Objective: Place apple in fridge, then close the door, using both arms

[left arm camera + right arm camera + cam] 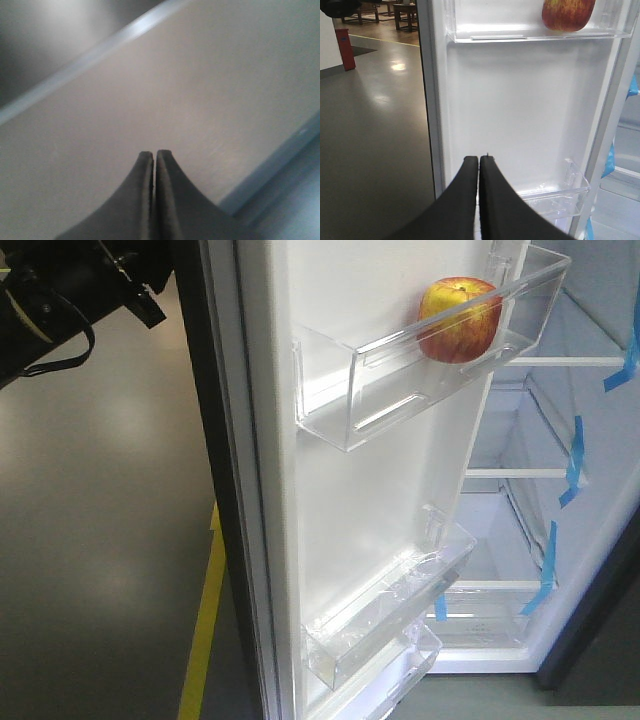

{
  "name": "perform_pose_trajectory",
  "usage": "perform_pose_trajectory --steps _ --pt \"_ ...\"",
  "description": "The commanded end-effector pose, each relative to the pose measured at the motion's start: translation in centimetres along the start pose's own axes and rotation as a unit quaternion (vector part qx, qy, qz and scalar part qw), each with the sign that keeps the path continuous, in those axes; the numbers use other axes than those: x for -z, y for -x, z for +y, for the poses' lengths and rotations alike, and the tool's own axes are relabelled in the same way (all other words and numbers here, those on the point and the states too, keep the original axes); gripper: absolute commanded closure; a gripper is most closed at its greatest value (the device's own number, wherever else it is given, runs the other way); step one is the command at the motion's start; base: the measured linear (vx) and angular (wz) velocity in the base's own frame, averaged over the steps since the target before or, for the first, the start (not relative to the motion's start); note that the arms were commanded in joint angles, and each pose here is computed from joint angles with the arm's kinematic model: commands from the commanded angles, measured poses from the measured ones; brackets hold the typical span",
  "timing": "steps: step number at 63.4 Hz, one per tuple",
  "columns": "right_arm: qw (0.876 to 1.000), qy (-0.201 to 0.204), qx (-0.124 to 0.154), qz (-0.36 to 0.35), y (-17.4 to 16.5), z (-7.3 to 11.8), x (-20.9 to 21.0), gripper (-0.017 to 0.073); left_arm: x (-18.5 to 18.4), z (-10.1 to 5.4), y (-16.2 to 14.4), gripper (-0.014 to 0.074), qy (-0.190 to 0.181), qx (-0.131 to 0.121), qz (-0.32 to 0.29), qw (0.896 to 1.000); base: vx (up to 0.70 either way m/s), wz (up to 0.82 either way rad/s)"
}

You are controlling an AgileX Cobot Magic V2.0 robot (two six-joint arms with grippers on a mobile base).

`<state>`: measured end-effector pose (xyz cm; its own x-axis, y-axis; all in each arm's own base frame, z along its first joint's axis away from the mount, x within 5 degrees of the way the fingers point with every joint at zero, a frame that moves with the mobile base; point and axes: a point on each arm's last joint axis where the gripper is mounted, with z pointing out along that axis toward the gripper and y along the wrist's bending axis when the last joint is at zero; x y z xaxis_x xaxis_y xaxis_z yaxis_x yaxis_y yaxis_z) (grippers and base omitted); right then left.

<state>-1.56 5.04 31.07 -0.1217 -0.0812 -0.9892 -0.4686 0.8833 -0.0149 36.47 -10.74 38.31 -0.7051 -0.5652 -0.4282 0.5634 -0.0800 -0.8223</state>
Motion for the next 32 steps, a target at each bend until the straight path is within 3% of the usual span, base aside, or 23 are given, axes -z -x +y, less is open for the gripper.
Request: perform_pose_trajectory --steps 1,9,19,25,32 --pt "0.999 -0.007 -0.007 -0.034 1.2 -0.1 0.2 0.0563 -1.1 -4.2 -1.1 0.0533 -0.101 -0.014 0.042 0.994 0.0 0.0" --pt "0.999 -0.006 -0.007 -0.033 1.2 0.0 0.2 0.0563 -2.5 -4.5 -3.5 0.048 -0.114 -0.006 0.087 0.99 0.0 0.0" --pt "0.999 -0.004 -0.008 -0.034 1.2 0.0 0.2 0.0563 -4.6 -5.3 -7.4 0.0422 -0.146 0.012 0.157 0.977 0.0 0.0" --pt "0.999 0.002 -0.013 -0.038 1.3 0.1 0.2 0.0563 -4.9 -6.0 -8.2 0.04 -0.162 0.015 0.171 0.972 0.0 0.0" --pt "0.999 0.01 -0.02 -0.043 1.4 0.2 0.2 0.0563 -4.5 -6.3 -7.6 0.0392 -0.16 0.007 0.163 0.973 0.0 0.0"
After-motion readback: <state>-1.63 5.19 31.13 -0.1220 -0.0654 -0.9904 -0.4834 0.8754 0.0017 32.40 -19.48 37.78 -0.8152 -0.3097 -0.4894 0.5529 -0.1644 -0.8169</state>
